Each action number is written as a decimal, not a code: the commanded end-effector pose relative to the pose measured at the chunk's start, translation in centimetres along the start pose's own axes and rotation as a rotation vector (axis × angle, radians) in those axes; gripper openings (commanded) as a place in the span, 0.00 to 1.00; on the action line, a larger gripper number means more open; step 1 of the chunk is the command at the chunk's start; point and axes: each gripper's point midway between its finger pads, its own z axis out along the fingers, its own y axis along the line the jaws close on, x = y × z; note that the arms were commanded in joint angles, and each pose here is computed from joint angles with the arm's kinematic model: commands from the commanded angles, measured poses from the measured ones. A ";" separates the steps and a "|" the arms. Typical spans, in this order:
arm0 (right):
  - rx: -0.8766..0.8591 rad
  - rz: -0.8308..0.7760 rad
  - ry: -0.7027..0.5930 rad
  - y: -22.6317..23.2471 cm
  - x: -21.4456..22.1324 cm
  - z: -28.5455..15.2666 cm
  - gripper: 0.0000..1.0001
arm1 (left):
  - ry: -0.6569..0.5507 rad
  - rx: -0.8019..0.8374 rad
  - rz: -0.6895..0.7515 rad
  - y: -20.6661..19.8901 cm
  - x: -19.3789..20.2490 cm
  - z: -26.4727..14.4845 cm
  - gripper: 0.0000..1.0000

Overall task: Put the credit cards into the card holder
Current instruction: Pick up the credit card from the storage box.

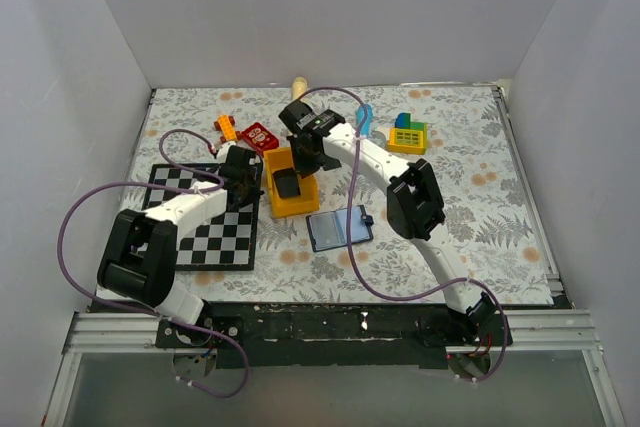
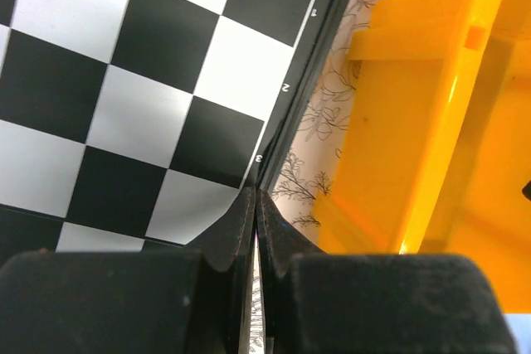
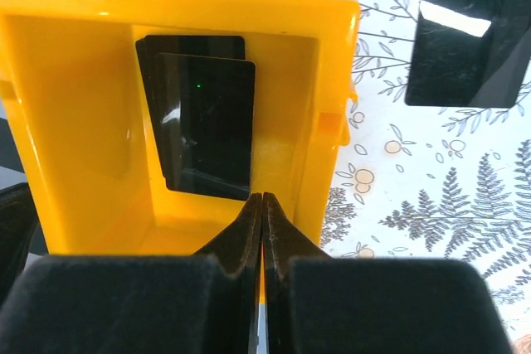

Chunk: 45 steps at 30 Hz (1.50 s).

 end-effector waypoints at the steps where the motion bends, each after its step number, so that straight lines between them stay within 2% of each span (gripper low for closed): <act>1: 0.042 -0.022 -0.003 -1.6 -0.3 -0.4 0.04 | -0.031 0.089 0.019 -2.6 -0.8 -0.8 0.00; 4: 0.029 -0.028 0.004 -1.5 -0.1 -0.2 0.10 | -0.039 0.116 0.028 -3.3 -0.6 -1.5 0.00; 10: -0.002 -0.032 0.021 -1.0 0.3 0.7 0.30 | -0.030 0.132 0.024 -3.5 -0.3 -1.7 0.00; 18: -0.003 -0.041 0.014 -1.0 0.3 2.1 0.40 | -0.018 0.143 0.027 -3.6 0.2 -1.7 0.00; 36: 0.033 -0.105 0.012 -1.2 1.2 5.0 0.43 | -0.025 0.158 0.027 -3.5 0.4 -2.2 0.00; 45: 0.078 -0.142 -0.003 -1.2 1.2 4.8 0.46 | -0.022 0.164 0.025 -3.5 0.5 -2.2 0.00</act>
